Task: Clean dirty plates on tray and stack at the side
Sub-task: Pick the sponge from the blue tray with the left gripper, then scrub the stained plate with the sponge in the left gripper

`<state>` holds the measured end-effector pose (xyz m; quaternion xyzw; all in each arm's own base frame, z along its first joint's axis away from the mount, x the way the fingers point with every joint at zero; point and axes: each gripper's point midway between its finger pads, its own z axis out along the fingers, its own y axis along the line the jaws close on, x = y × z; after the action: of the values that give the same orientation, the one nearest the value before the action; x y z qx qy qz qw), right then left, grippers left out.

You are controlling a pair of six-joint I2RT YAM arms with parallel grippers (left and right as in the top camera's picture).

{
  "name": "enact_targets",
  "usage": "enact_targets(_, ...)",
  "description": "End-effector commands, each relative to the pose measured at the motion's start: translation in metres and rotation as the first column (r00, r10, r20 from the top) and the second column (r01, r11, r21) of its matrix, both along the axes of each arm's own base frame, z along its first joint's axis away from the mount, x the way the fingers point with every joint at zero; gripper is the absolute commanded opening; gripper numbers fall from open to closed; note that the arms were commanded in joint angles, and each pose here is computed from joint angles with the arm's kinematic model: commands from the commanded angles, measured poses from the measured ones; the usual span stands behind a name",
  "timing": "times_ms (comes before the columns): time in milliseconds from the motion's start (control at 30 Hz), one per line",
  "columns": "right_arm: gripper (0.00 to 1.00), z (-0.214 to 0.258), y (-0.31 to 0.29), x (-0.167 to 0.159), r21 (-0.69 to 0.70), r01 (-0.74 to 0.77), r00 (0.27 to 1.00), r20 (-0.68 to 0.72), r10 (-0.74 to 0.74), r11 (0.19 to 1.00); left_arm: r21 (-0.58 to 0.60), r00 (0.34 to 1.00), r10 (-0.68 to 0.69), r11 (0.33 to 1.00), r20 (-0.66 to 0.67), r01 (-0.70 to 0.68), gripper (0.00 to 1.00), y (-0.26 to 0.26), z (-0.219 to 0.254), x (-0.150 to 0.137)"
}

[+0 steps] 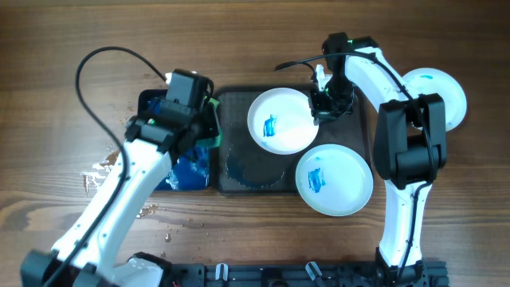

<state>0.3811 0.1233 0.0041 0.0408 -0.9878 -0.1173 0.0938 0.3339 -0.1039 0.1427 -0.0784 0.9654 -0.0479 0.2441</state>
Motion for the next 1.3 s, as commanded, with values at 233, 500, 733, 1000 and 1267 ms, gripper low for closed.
enact_targets(233, 0.05, -0.012, -0.003, -0.007, -0.028, -0.028, 0.999, -0.03, 0.027, 0.999, -0.345, 0.957, -0.264, 0.915, -0.118, 0.21, 0.04, -0.125, -0.073, 0.01)
enact_targets(500, 0.04, -0.012, -0.003, -0.01, -0.031, -0.026, 0.999, -0.041, 0.025, 0.999, -0.557, 0.95, -0.312, 0.785, 0.019, 0.269, 0.04, -0.221, -0.071, 0.019)
enact_targets(733, 0.05, -0.011, -0.004, -0.016, -0.04, -0.009, 0.998, -0.069, 0.006, 0.999, -0.404, 0.987, -0.103, 0.914, -0.124, 0.045, 0.04, -0.177, -0.158, 0.04)
enact_targets(1000, 0.05, -0.01, -0.004, -0.017, -0.042, -0.009, 0.997, -0.073, 0.006, 0.999, 0.096, 0.942, 0.217, 0.975, -0.255, -0.199, 0.04, -0.037, -0.193, 0.018)
enact_targets(1267, 0.05, -0.011, -0.005, -0.017, -0.046, -0.01, 0.997, -0.073, 0.007, 0.999, -0.11, 0.939, -0.224, 0.973, -0.26, 0.201, 0.04, -0.118, -0.165, 0.01)
